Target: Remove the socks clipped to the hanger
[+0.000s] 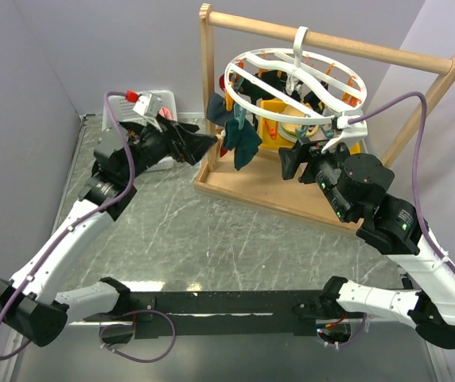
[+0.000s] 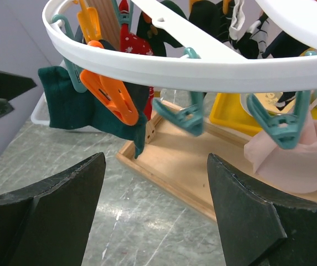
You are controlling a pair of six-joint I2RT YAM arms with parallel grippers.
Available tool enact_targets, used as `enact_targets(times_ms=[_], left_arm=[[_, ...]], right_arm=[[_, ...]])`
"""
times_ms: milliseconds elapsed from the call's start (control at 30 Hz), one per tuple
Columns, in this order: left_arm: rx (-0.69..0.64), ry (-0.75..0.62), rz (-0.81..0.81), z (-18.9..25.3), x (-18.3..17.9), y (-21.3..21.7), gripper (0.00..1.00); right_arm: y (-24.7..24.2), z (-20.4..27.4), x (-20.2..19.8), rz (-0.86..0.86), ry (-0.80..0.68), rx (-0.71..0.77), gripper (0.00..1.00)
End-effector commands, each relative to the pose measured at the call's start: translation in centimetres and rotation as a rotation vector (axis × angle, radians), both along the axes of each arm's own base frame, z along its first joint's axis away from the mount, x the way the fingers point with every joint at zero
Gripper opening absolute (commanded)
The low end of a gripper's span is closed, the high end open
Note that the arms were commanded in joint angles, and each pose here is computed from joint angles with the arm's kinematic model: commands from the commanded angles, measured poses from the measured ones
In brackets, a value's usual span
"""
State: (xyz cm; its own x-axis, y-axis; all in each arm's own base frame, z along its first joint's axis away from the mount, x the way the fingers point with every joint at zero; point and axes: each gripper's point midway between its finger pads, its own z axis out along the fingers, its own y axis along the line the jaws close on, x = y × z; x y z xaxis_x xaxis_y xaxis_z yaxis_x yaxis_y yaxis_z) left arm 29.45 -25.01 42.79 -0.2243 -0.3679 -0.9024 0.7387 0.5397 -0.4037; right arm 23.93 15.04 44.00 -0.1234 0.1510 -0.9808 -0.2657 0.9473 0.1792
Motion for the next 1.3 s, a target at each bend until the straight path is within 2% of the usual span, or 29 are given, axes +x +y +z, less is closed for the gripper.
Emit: enact_targets(times_ms=[0,100,267,367,400,567,667,700,800,933,1133,1267], left_arm=[[-0.024,-0.053,-0.109,1.8,-0.5,-2.2,0.89],[-0.021,-0.067,-0.156,2.1,-0.9,-3.3,0.87],[-0.013,-0.07,-0.185,2.2,-1.1,-4.2,0.89],[-0.006,-0.069,-0.223,2.0,-1.4,-5.0,0.76],[-0.006,-0.068,-0.232,2.0,-1.4,-5.2,0.69],[-0.003,-0.068,-0.252,1.7,-1.5,-6.1,0.6],[0.015,-0.065,-0.241,1.4,-1.2,-6.4,0.39],[0.02,-0.075,-0.236,1.7,-1.3,-6.4,0.26],[0.025,-0.089,-0.223,1.9,-1.5,-6.6,0.07],[0.033,-0.129,-0.225,2.7,-2.8,-7.4,0.01],[0.061,-0.164,-0.208,3.6,-4.6,-8.7,0.01],[0.064,-0.189,-0.21,4.0,-5.9,-9.7,0.01]], right_arm=[[-0.2,1.2,-0.3,0.006,-0.028,0.048,0.82],[-0.2,1.3,-0.3,0.007,-0.025,0.053,0.81],[0.0,1.5,-0.1,0.009,-0.02,0.049,0.81],[0.2,1.5,-0.1,0.01,-0.018,0.049,0.82],[0.2,1.5,-0.1,0.011,-0.017,0.049,0.82],[0.4,1.5,0.0,0.017,-0.011,0.049,0.82],[0.6,1.8,0.0,0.024,-0.008,0.058,0.82],[0.8,1.9,-0.1,0.028,-0.005,0.066,0.82],[1.5,2.8,-0.2,0.059,0.002,0.088,0.81],[2.3,4.6,-0.8,0.108,-0.001,0.146,0.79],[3.6,6.3,-1.2,0.17,0.008,0.189,0.77],[5.0,6.4,-0.5,0.186,0.039,0.164,0.77]])
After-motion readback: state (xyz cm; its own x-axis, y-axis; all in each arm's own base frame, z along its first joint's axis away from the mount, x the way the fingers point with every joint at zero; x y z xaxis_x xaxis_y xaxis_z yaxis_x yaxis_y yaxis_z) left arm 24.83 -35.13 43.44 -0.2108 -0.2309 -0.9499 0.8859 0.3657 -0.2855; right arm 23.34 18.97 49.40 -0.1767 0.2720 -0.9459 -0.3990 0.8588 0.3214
